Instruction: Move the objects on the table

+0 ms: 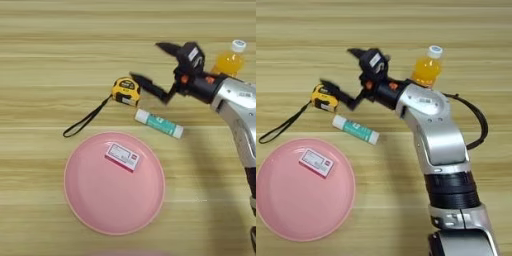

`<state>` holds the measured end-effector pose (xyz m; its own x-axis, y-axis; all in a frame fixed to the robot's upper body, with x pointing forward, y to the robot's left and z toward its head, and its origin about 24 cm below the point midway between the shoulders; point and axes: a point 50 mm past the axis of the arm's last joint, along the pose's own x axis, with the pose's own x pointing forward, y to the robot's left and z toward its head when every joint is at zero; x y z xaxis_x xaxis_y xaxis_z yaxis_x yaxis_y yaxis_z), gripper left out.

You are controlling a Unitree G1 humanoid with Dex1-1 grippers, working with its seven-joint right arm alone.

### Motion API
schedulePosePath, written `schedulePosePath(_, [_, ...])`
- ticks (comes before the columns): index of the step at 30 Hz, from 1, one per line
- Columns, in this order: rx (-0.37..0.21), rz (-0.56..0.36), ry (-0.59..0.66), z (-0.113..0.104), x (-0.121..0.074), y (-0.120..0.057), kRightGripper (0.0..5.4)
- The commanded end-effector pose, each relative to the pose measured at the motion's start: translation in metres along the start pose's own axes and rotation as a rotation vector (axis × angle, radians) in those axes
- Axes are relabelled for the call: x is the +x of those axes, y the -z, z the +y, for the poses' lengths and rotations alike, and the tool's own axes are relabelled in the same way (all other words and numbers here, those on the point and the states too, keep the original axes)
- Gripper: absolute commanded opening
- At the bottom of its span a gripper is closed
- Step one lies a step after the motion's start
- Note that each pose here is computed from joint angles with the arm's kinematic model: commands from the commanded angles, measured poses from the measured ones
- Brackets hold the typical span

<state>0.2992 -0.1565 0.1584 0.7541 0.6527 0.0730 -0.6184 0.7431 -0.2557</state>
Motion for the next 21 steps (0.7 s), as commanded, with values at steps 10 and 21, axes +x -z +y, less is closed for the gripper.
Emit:
schedulePosePath(10, [-0.087,-0.144,0.452,-0.011,-0.027,-0.001,5.37])
schedulePosePath(21, [-0.096,-0.174,0.842,-0.015,-0.063,0.023,5.37])
